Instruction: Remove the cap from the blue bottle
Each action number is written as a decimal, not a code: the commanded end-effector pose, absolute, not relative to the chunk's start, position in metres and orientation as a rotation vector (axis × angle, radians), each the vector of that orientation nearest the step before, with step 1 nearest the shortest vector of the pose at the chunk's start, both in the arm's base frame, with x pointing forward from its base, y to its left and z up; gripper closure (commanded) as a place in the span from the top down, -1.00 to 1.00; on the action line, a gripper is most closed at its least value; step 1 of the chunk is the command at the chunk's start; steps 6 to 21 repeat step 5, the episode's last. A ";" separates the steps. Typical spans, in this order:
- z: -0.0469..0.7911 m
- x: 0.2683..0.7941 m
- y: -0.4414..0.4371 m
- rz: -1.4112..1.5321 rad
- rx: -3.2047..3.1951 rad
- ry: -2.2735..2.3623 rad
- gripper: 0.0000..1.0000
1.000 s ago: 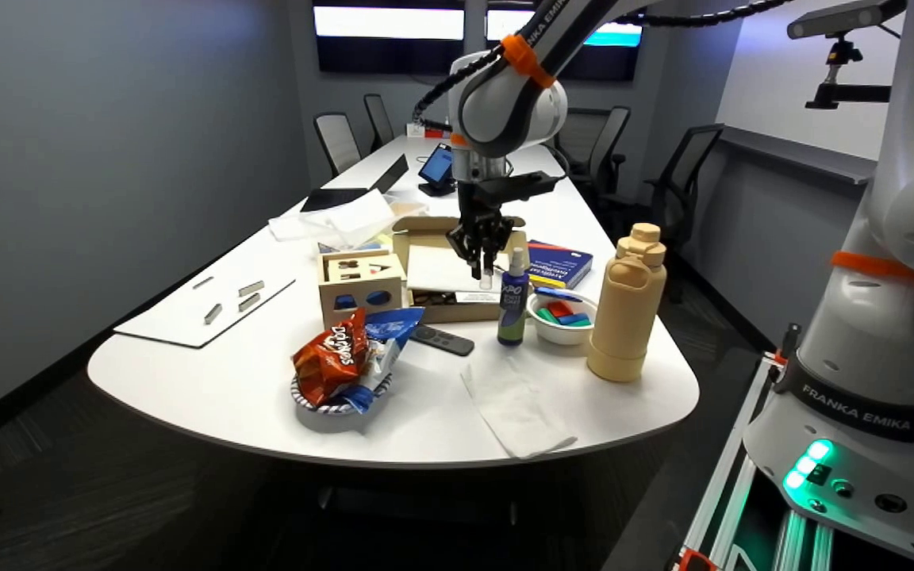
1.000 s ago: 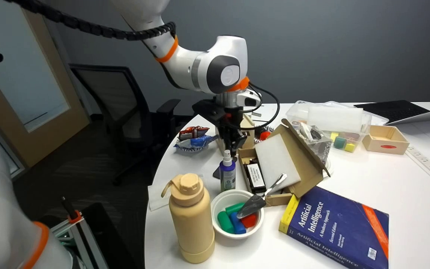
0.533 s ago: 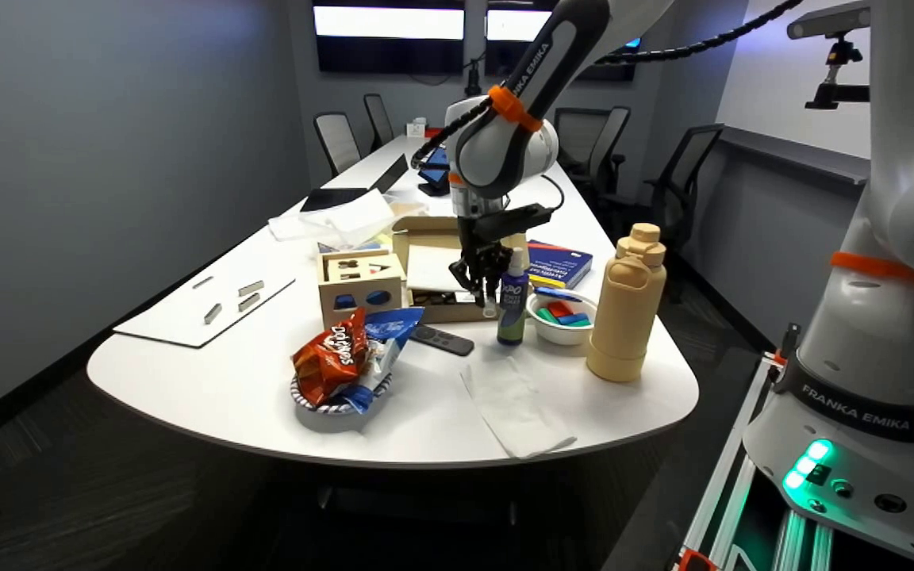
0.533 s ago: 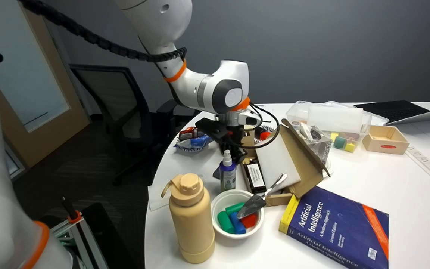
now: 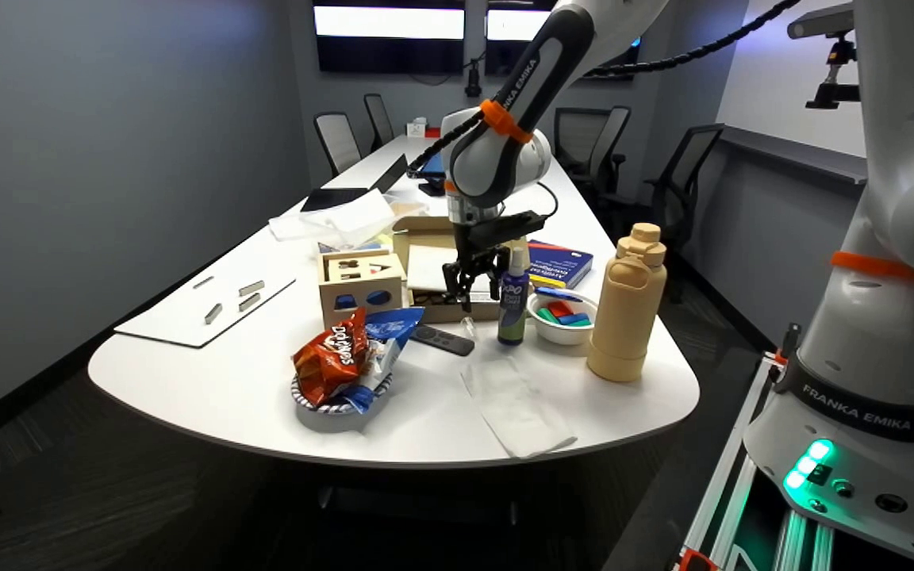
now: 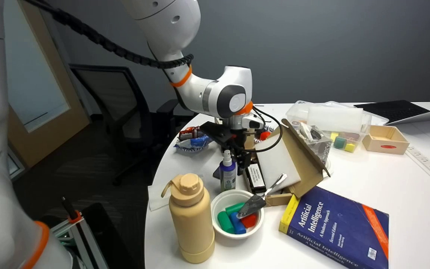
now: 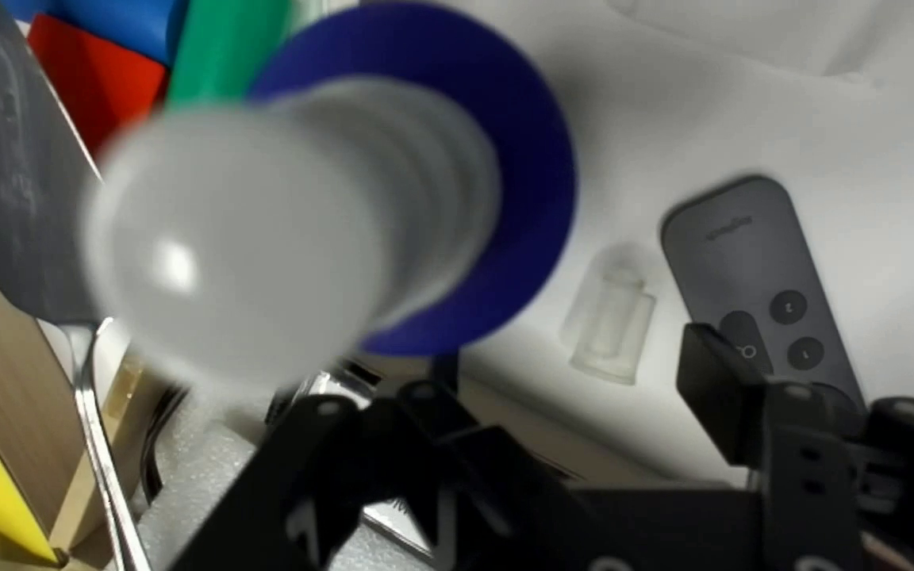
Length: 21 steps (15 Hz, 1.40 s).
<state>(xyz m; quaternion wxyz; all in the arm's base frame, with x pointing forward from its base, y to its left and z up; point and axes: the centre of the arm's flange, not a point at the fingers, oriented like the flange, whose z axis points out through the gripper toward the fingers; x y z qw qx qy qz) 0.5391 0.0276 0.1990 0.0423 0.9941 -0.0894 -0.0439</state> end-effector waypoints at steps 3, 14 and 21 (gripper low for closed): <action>0.246 0.553 0.026 -0.073 3.054 -0.275 1.00; 0.274 0.553 0.024 -0.037 3.055 -0.284 1.00; 0.274 0.553 0.024 -0.037 3.055 -0.284 1.00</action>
